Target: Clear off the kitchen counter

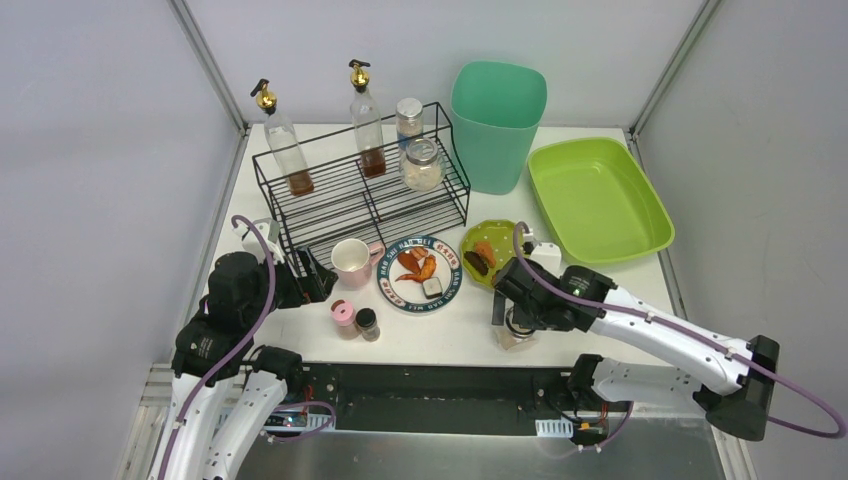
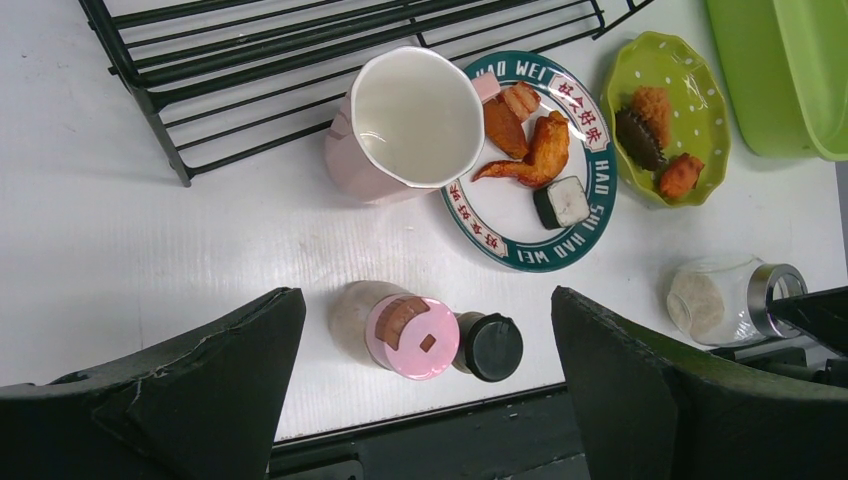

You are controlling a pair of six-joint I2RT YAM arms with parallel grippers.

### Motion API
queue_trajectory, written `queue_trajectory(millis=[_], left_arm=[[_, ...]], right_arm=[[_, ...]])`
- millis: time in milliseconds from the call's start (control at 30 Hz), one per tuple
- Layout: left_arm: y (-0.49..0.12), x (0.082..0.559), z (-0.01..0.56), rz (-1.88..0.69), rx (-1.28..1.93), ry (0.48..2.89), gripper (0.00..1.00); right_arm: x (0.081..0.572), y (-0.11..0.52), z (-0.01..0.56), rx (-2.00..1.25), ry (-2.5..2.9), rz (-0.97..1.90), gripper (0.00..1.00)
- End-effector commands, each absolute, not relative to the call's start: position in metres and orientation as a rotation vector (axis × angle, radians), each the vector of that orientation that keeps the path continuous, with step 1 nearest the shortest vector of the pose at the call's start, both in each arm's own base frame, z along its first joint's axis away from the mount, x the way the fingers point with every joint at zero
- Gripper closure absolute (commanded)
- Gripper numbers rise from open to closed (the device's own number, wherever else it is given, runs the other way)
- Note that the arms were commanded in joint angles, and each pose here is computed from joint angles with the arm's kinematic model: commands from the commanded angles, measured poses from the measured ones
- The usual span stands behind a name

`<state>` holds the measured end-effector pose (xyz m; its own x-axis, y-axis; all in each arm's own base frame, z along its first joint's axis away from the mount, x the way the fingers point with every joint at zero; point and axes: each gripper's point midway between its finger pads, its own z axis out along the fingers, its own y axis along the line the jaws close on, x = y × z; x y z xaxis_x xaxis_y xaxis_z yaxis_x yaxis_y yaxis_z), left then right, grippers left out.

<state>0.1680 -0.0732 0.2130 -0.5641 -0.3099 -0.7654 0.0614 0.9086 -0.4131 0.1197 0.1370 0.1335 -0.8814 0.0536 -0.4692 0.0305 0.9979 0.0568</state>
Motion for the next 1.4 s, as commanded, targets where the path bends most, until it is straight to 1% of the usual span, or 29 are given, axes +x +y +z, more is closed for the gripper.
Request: queue_trajectory(millis=[0,267,400,567,667,733,867,933,1133,1367], left_arm=[[-0.076,0.173,0.219,-0.512,-0.152,2.083,0.01],[-0.076,0.172,0.219,-0.512,-0.152,2.081,0.00],[-0.076,0.172,0.219,-0.512,-0.152,2.080,0.00],[-0.076,0.173,0.219,-0.511,-0.155,2.082,0.00],[-0.076,0.173,0.218,-0.510,-0.156,2.084,0.00],[-0.075,0.173,0.218,-0.509,-0.156,2.085,0.00],[-0.076,0.173,0.218,-0.512,-0.154,2.085,0.00],[-0.076,0.173,0.218,-0.511,-0.155,2.086,0.00],[-0.075,0.174,0.218,-0.506,-0.160,2.086,0.00],[-0.074,0.174,0.217,-0.500,-0.166,2.087,0.00]], right_arm=[[0.121,0.133,0.124,0.092,2.642,0.005,0.01],[0.125,0.137,0.114,0.074,2.641,-0.032,0.01],[0.125,0.144,0.109,0.060,2.655,-0.014,0.05],[0.127,0.149,0.108,0.047,2.660,-0.006,0.20],[0.127,0.150,0.110,0.035,2.666,-0.017,0.31],[0.129,0.150,0.113,0.031,2.660,-0.027,0.40],[0.136,0.148,0.127,0.030,2.623,-0.050,0.64],[0.140,0.150,0.140,0.023,2.598,-0.039,0.71],[0.156,0.162,0.193,-0.045,2.523,-0.007,0.73],[0.184,0.206,0.250,-0.198,2.447,0.053,0.76]])
